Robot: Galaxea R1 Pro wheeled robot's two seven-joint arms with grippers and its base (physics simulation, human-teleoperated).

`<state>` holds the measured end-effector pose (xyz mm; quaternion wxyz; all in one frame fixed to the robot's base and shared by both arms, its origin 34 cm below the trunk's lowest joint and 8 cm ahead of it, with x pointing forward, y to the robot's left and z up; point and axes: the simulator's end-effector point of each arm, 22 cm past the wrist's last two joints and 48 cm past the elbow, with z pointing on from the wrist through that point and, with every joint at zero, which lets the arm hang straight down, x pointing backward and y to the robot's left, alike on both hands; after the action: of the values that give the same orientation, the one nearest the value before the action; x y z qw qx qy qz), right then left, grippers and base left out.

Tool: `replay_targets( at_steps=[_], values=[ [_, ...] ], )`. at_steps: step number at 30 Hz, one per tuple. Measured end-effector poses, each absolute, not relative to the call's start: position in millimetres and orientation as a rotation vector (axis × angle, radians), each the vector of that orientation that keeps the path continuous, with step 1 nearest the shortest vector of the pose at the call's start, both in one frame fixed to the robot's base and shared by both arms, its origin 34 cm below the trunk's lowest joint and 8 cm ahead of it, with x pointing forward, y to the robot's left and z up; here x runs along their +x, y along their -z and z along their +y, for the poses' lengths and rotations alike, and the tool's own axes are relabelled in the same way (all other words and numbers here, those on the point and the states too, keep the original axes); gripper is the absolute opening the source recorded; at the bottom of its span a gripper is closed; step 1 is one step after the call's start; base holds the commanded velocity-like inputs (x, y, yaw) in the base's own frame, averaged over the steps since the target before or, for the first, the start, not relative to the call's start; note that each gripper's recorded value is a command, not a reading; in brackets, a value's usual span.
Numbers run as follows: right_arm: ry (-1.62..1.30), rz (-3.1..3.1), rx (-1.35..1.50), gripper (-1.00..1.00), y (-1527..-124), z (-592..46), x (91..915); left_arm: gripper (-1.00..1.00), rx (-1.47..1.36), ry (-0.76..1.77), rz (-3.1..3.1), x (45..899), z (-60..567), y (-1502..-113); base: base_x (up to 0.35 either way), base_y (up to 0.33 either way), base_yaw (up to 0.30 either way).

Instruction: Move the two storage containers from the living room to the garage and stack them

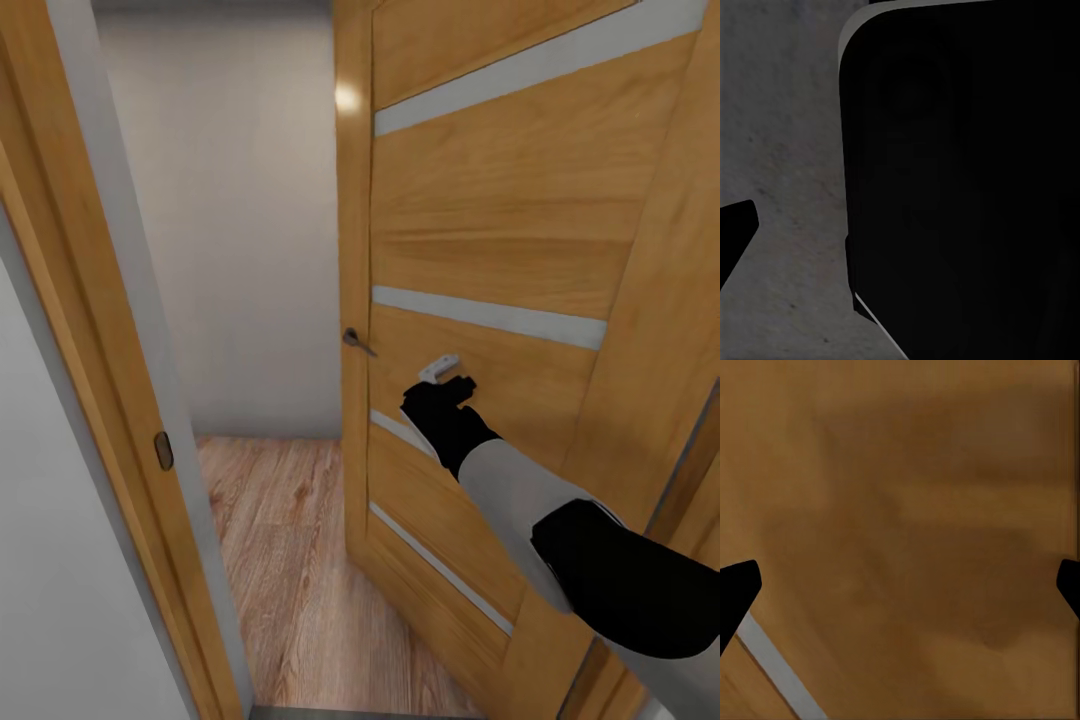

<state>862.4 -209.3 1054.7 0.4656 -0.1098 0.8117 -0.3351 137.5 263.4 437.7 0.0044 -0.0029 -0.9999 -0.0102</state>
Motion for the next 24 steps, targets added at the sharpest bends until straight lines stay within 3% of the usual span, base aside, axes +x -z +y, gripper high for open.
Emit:
replay_targets(
  at_steps=[11,24],
  values=[
    [0.843,1.932,-0.276,1.0,-1079.6,-204.7,864.9,1.0,-0.009,0.032,-3.133,137.5,263.4,-437.7,0.0,0.0,0.0],
    [0.261,1.99,-0.34,1.0,-1029.4,-102.0,855.6,1.0,-0.009,0.032,-3.133,137.6,263.4,-437.7,0.0,0.0,0.0]
  ],
)
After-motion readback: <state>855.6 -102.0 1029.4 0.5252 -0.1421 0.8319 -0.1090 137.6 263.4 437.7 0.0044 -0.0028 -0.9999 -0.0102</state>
